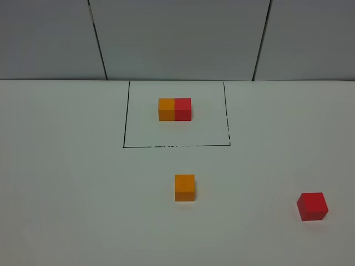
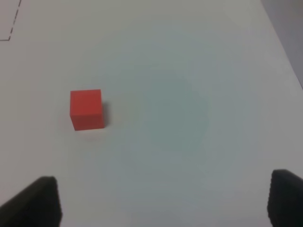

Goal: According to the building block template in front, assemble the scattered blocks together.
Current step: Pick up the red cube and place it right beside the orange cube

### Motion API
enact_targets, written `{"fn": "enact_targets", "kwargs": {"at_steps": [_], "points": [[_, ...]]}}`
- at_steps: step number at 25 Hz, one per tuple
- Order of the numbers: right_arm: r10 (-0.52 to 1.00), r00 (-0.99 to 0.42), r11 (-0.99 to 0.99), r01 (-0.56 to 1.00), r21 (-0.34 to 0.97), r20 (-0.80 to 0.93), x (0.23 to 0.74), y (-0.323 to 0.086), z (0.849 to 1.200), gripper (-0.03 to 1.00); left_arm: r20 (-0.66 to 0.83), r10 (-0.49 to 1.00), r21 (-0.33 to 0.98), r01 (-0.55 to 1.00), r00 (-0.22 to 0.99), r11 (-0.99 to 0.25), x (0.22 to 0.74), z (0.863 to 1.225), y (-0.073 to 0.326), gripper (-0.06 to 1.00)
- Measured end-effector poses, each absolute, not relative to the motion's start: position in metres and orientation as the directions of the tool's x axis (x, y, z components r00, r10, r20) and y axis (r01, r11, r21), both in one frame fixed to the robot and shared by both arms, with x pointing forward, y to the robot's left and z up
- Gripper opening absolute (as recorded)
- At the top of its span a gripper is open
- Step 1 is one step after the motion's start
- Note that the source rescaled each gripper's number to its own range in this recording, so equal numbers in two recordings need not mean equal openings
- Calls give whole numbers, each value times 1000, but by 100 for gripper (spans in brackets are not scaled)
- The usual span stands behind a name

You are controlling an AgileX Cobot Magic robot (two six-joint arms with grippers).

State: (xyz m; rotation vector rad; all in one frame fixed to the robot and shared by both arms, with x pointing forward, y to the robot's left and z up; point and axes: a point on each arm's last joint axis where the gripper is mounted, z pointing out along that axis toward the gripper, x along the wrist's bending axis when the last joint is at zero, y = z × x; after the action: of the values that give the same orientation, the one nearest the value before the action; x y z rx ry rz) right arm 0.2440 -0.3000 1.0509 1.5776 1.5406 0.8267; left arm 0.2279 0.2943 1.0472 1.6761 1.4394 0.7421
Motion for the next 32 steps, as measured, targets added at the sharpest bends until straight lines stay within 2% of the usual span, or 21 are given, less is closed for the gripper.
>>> {"fn": "enact_targets", "kwargs": {"at_steps": [14, 32], "points": [[996, 60, 24, 499, 866, -62, 244, -300, 1051, 75, -70, 995, 851, 525, 66, 25, 229, 1047, 297, 54], [996, 60, 24, 499, 866, -62, 244, -300, 1051, 75, -77, 995, 850, 525, 60, 34, 229, 1047, 297, 54]]}}
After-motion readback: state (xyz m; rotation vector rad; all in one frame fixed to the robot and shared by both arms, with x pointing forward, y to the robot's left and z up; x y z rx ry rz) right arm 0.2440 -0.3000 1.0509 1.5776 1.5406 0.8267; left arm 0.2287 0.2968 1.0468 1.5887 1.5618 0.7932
